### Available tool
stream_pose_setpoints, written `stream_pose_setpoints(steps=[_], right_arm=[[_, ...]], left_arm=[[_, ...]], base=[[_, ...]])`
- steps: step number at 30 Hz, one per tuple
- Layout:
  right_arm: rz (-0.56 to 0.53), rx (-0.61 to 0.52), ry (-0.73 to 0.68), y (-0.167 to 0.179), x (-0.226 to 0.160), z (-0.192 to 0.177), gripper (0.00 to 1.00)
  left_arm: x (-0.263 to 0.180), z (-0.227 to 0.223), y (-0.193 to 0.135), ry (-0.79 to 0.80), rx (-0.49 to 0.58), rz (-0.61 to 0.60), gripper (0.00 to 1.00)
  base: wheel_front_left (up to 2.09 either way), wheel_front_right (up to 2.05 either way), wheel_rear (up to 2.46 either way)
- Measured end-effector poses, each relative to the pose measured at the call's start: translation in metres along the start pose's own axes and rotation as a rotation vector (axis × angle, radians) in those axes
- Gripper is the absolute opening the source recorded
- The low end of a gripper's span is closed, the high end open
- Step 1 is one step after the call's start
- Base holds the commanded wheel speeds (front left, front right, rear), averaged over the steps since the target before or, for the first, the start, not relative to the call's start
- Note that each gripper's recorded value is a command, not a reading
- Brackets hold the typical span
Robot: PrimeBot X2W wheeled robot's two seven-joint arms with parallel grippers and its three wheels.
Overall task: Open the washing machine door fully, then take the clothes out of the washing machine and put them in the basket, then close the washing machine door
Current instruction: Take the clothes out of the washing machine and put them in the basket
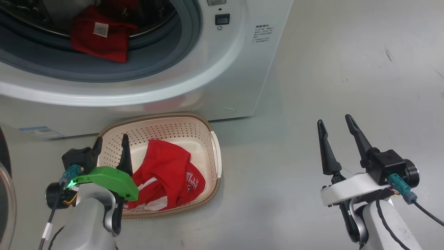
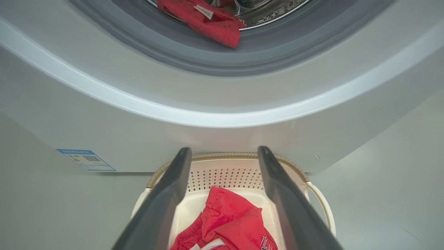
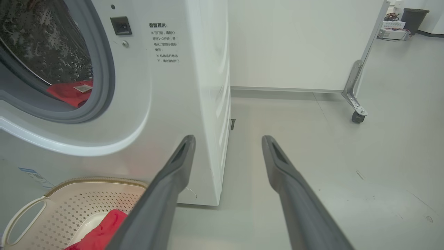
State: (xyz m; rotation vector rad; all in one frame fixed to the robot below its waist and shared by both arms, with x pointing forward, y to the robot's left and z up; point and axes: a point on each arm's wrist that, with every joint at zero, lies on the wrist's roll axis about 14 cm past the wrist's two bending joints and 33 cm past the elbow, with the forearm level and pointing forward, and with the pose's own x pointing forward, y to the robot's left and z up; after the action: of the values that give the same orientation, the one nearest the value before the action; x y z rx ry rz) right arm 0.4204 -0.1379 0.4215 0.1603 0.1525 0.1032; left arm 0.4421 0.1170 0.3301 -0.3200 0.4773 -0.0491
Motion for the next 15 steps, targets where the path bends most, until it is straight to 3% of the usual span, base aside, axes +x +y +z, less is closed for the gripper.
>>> stream_pose_setpoints(steps=[15], right_arm=[[0.050, -0.007, -0.024, 0.022, -0.026, 0.012, 1.00]], left_arm=[[-0.046, 0.102, -0.006, -0.329, 0.085, -0.012, 1.00]], base=[[0.00, 0.00, 0.00]])
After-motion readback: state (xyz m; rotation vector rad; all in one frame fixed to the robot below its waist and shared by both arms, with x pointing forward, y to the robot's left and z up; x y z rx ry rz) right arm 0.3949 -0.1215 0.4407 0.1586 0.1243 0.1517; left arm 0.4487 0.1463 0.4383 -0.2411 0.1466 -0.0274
